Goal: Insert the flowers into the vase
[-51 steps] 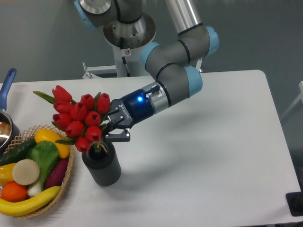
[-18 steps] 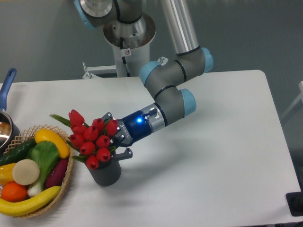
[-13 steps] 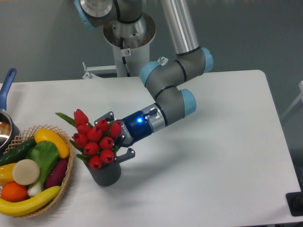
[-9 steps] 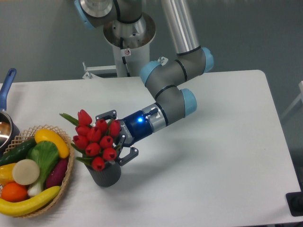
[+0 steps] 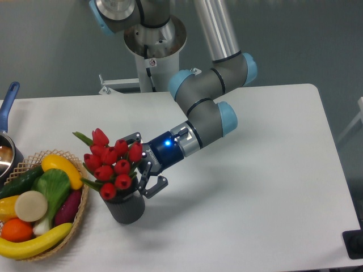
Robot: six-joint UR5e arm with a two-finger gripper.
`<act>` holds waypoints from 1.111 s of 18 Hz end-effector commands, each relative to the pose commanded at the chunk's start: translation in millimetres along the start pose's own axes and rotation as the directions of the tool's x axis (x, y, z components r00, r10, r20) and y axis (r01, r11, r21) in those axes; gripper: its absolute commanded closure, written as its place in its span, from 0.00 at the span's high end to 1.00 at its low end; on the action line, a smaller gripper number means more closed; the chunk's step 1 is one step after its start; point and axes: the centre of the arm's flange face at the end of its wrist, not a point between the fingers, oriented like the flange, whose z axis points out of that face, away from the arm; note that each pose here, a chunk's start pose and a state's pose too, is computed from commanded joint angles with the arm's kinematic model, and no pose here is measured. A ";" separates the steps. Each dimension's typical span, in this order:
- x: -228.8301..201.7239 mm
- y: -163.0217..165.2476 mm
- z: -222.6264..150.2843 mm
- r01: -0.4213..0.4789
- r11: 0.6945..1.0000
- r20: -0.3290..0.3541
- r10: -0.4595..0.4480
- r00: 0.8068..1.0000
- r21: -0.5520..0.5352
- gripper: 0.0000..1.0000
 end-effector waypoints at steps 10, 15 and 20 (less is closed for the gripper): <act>22.1 -6.8 -57.5 -0.004 0.994 0.110 0.016 0.994 -0.112 1.00; 31.3 -14.6 -74.8 -0.009 0.969 0.149 0.047 0.988 -0.246 1.00; 30.2 -55.5 -143.1 -0.046 0.938 0.279 0.149 0.949 -0.343 1.00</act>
